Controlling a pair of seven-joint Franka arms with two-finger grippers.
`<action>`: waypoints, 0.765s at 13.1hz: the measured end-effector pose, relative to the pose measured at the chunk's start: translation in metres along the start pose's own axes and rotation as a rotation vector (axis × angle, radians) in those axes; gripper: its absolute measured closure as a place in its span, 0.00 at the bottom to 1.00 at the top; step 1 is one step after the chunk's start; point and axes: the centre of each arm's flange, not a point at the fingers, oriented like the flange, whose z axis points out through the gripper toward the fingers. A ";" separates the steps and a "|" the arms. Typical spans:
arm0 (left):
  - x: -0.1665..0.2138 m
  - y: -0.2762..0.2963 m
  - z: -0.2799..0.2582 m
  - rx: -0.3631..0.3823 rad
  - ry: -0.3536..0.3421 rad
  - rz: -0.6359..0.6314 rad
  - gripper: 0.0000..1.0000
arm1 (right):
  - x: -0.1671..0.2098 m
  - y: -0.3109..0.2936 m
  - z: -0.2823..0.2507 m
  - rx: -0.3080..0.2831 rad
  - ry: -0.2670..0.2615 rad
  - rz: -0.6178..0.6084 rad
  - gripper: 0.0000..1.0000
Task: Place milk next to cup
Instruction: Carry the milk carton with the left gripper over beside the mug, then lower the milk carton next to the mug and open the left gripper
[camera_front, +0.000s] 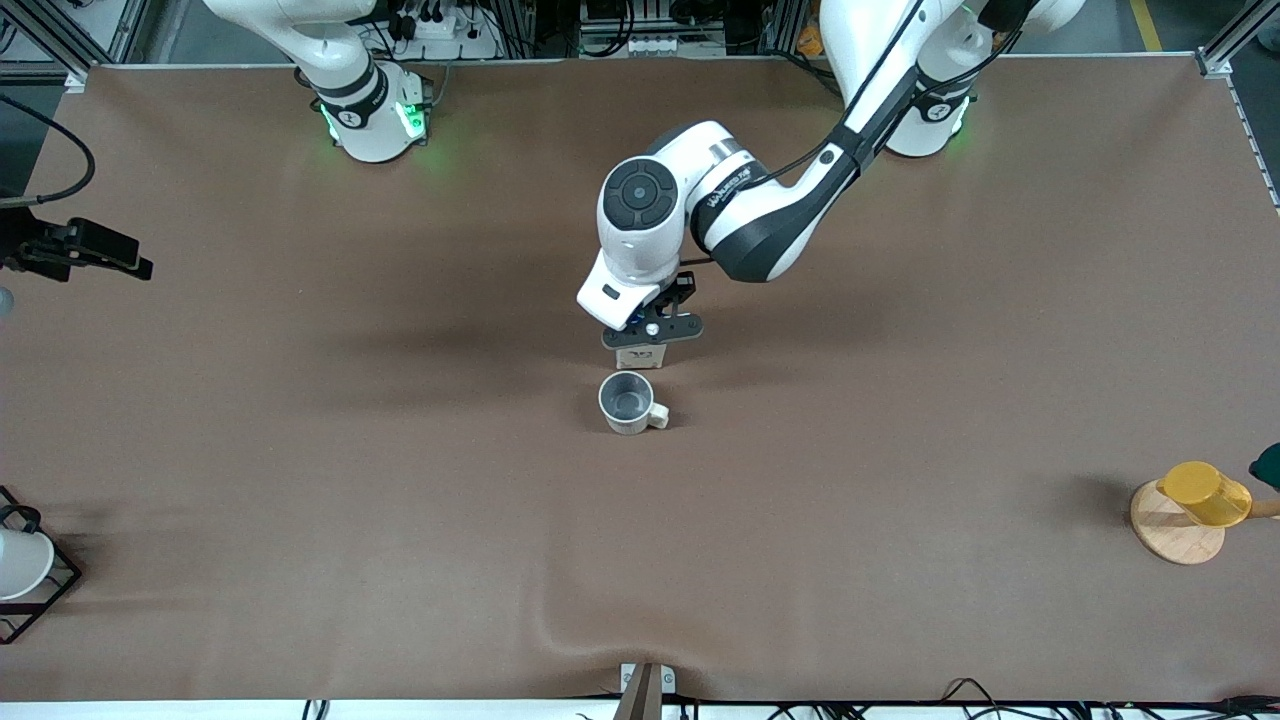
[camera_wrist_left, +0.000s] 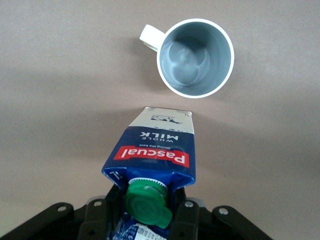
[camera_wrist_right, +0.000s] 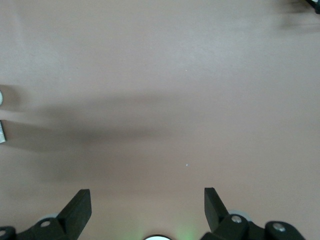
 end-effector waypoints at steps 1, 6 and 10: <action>0.000 0.001 0.002 -0.001 0.000 0.000 0.58 | 0.000 0.000 -0.001 0.004 0.003 0.000 0.00; 0.004 0.001 0.003 -0.013 0.010 0.003 0.58 | 0.002 -0.001 -0.003 0.010 0.020 -0.001 0.00; 0.011 -0.002 0.002 -0.016 0.020 0.009 0.58 | 0.002 -0.001 -0.005 0.009 0.029 -0.001 0.00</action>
